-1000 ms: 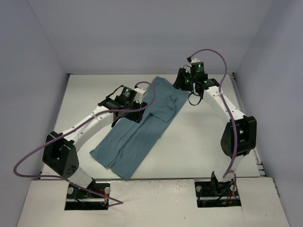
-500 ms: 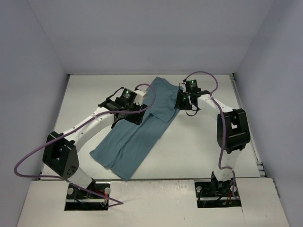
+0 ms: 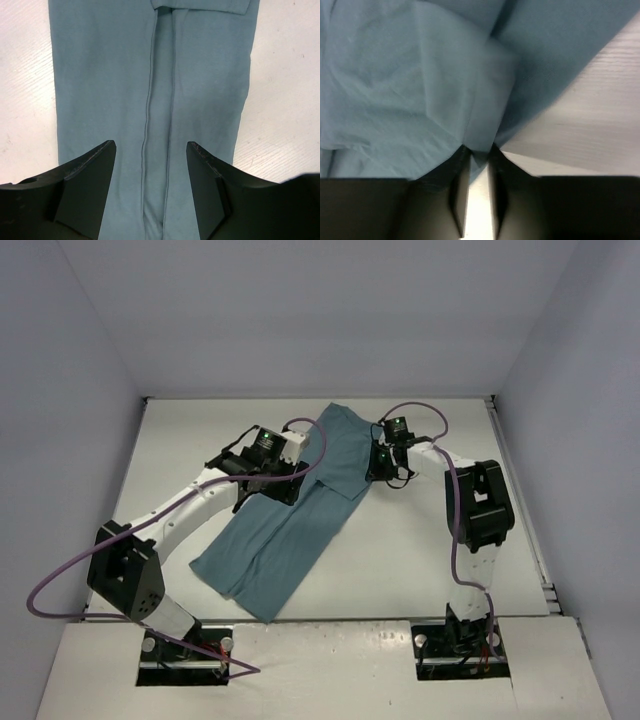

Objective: Fold and stack the t-shirts
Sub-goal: Rotate the tshirt 90 degrees

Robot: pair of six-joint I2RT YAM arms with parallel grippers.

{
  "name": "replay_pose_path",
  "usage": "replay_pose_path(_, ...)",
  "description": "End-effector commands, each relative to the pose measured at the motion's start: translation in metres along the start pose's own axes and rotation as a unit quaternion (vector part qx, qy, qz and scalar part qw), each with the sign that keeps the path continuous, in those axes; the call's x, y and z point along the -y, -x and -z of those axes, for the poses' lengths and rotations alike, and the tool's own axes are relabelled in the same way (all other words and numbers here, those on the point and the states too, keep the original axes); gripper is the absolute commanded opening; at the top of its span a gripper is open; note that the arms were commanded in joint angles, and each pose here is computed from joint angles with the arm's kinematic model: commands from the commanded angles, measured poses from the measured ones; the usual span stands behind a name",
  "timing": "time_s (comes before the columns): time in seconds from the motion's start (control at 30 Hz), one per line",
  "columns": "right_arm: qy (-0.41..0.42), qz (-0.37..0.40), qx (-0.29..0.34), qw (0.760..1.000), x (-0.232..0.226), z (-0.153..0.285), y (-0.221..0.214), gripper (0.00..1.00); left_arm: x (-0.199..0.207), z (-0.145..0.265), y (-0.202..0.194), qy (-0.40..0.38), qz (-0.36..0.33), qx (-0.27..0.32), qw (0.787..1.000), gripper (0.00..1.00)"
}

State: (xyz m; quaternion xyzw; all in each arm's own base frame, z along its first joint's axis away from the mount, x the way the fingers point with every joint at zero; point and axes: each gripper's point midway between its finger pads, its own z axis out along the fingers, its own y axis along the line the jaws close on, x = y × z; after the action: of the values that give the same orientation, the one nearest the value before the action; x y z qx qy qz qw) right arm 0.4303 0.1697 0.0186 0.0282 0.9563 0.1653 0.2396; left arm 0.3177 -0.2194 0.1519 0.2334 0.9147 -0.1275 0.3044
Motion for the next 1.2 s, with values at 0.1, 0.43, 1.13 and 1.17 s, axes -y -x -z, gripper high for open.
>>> replay_pose_path(0.1,0.042,0.025,0.07,0.996,-0.045,0.026,0.045,0.0,-0.005,0.02,0.017,0.007,0.001,0.039,0.999,0.56)
replay_pose_path(0.43,0.021,-0.012,0.076,0.997,-0.05,0.035,0.047,0.0,-0.006,0.018,0.017,0.008,0.003,0.031,0.999,0.56)
replay_pose_path(1.13,-0.018,0.008,0.138,0.99,0.017,0.062,0.121,0.36,-0.025,-0.006,-0.053,0.057,0.037,-0.066,0.996,0.56)
replay_pose_path(1.17,-0.011,0.008,0.138,0.99,0.015,0.059,0.124,0.36,-0.026,-0.007,-0.058,0.059,0.039,-0.072,0.995,0.56)
